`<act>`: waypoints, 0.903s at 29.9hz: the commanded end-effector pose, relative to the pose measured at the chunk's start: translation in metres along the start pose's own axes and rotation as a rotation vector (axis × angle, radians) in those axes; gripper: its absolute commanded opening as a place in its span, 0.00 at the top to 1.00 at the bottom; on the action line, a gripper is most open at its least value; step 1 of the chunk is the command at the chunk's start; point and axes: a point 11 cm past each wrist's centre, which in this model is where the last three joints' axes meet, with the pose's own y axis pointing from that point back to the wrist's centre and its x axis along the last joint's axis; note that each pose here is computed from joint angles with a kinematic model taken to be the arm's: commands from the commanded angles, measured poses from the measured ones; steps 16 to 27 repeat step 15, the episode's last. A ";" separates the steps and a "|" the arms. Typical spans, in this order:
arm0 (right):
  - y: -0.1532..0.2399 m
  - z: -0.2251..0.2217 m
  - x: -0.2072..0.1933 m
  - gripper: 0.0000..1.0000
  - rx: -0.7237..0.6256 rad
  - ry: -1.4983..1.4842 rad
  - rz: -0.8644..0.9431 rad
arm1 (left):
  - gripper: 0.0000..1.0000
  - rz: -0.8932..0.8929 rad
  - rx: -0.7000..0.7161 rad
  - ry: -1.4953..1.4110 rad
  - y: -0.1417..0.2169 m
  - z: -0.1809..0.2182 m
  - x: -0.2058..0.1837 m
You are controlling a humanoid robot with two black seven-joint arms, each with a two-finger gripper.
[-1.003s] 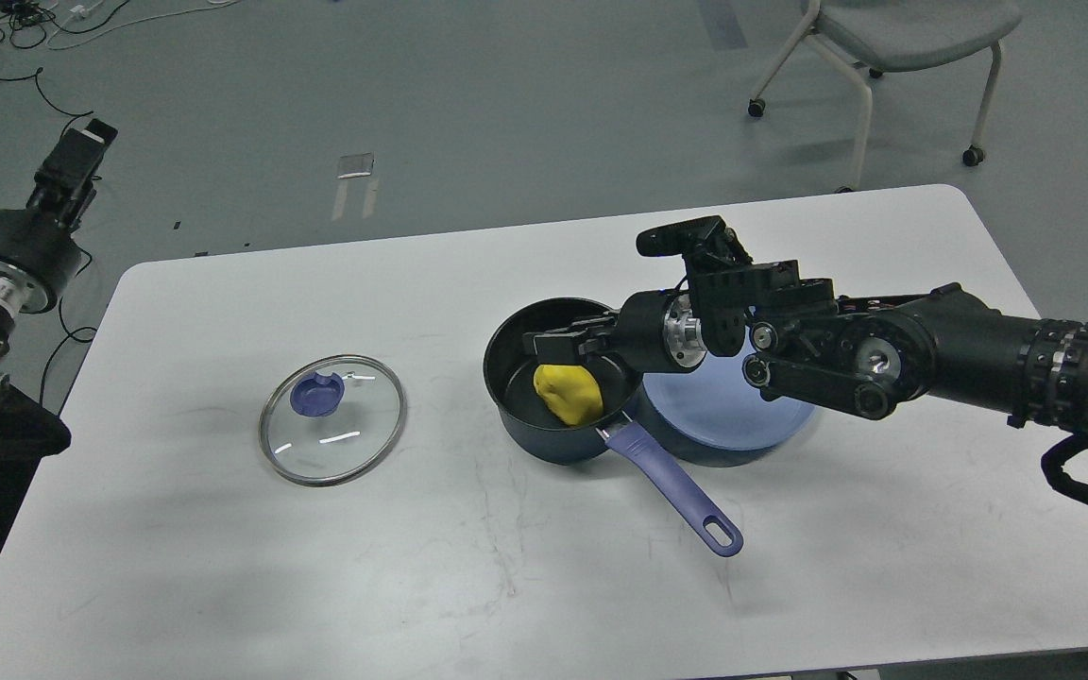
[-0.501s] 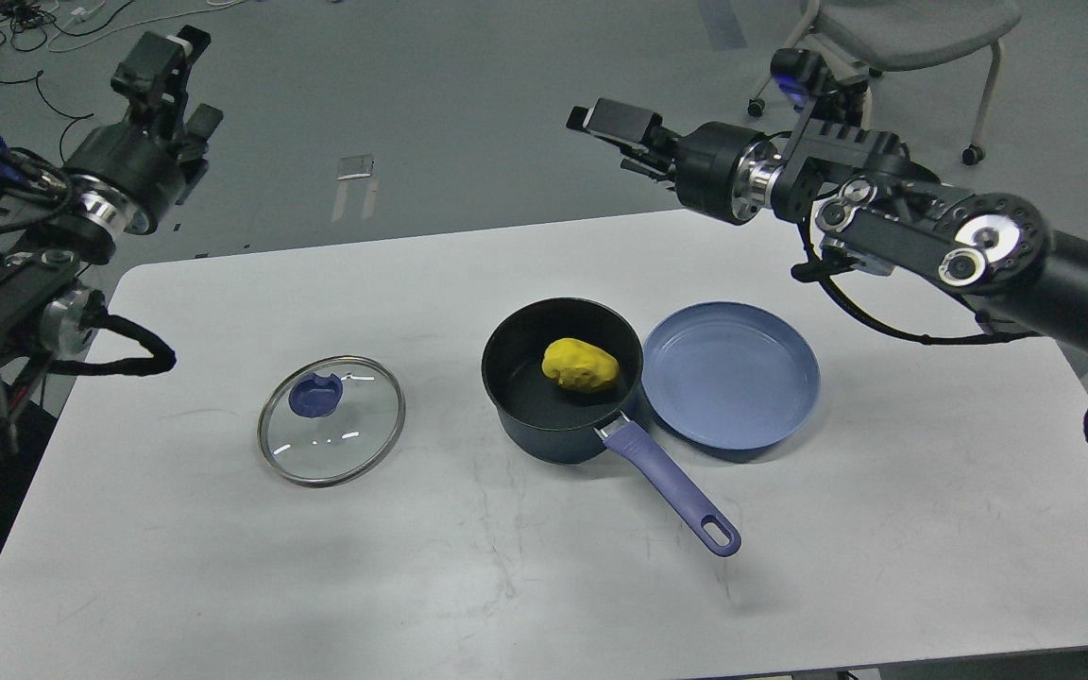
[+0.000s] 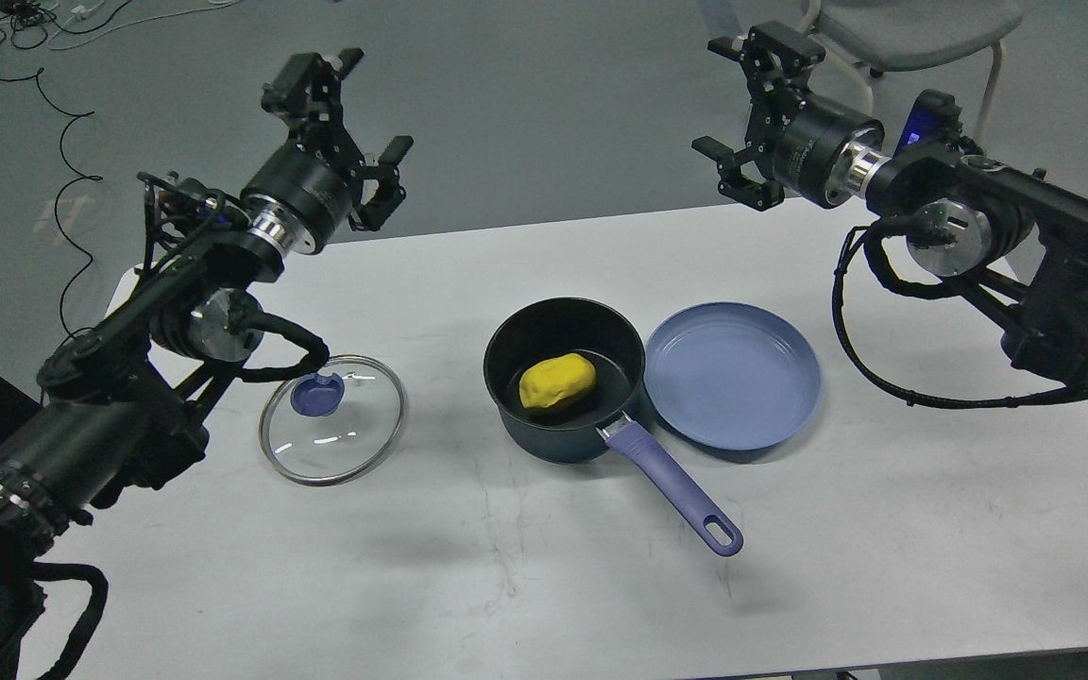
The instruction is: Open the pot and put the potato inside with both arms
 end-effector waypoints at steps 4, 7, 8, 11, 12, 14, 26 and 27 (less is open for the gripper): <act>-0.002 0.009 -0.002 0.00 -0.017 -0.018 0.006 | 0.02 -0.009 0.066 0.065 0.009 -0.027 -0.006; -0.004 0.012 -0.005 0.00 -0.022 -0.024 0.001 | 0.02 -0.018 0.067 0.077 0.006 -0.031 -0.012; -0.006 0.014 -0.008 0.00 -0.023 -0.029 -0.003 | 0.02 -0.025 0.068 0.084 0.004 -0.033 -0.017; -0.010 0.020 -0.008 0.00 -0.021 -0.038 0.010 | 0.02 -0.028 0.071 0.093 0.002 -0.037 -0.021; -0.013 0.024 -0.011 0.00 -0.026 -0.044 0.010 | 0.02 -0.030 0.070 0.095 0.002 -0.038 -0.022; -0.017 0.029 -0.016 0.00 -0.032 -0.054 0.002 | 0.02 -0.030 0.069 0.095 0.002 -0.037 -0.021; -0.018 0.030 -0.020 0.00 -0.031 -0.056 -0.013 | 0.02 -0.029 0.069 0.096 0.002 -0.037 -0.021; -0.018 0.030 -0.020 0.00 -0.031 -0.056 -0.013 | 0.02 -0.029 0.069 0.096 0.002 -0.037 -0.021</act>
